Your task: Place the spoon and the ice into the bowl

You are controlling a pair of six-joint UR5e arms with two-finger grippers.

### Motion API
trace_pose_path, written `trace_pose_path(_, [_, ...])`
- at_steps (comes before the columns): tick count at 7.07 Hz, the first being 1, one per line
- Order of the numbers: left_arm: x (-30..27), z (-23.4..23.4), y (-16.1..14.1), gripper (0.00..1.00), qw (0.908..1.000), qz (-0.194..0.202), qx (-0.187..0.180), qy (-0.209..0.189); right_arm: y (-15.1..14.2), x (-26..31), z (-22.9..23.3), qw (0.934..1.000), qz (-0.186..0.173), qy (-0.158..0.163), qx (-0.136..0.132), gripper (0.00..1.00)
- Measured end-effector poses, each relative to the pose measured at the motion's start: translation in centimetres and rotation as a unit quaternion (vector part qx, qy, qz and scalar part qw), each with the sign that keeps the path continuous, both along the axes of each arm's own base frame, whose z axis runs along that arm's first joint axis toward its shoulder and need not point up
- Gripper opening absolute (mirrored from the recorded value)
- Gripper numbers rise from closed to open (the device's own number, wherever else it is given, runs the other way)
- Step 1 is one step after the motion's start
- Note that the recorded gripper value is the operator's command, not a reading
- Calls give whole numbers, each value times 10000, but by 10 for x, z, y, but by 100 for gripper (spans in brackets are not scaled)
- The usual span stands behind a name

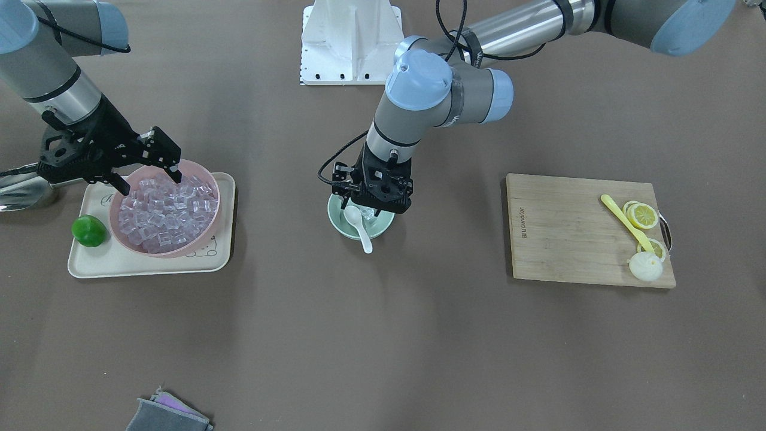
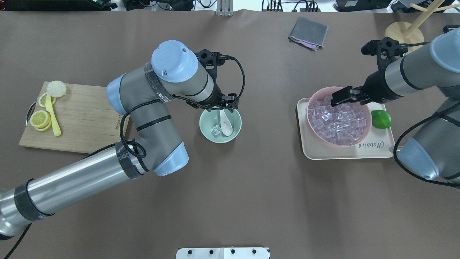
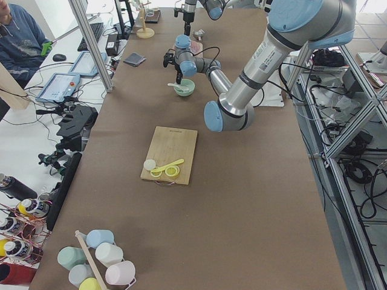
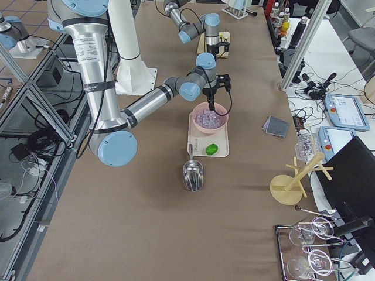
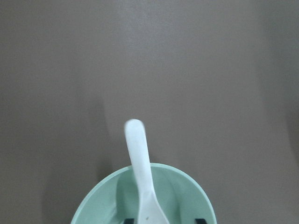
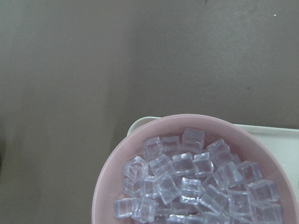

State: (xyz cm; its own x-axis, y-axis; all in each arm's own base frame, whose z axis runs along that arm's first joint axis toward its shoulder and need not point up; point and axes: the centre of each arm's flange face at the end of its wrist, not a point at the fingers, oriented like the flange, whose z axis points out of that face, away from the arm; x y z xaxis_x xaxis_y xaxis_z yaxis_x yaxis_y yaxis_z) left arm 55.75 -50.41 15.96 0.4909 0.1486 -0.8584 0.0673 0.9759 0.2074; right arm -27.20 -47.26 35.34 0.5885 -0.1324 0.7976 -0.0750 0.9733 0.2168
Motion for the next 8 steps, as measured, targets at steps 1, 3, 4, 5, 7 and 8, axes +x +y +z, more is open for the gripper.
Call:
trace_pose_path(1, [-11, 6, -6, 98, 9999, -117, 42, -38, -3, 9, 1, 10000, 48, -3, 4, 100])
trace_pose_path(3, [-83, 59, -28, 98, 9981, -237, 374, -424, -10, 27, 13, 9999, 5, 112, 94, 100])
trace_pose_path(4, [-144, 85, -34, 98, 9943, -76, 690, -807, -17, 48, 31, 9994, -68, 264, 220, 100])
trace_pose_path(5, [-201, 103, -35, 98, 9904, 161, 871, -1066, -25, 79, 54, 9988, -179, 350, 285, 100])
trace_pose_path(7, [-316, 167, -22, 98, 9828, 590, 1124, -1338, -42, 143, 109, 9975, -405, 448, 379, 100])
trace_pose_path(8, [-378, 214, -11, 98, 9777, 793, 1244, -1493, -47, 172, 140, 9963, -478, 571, 431, 100])
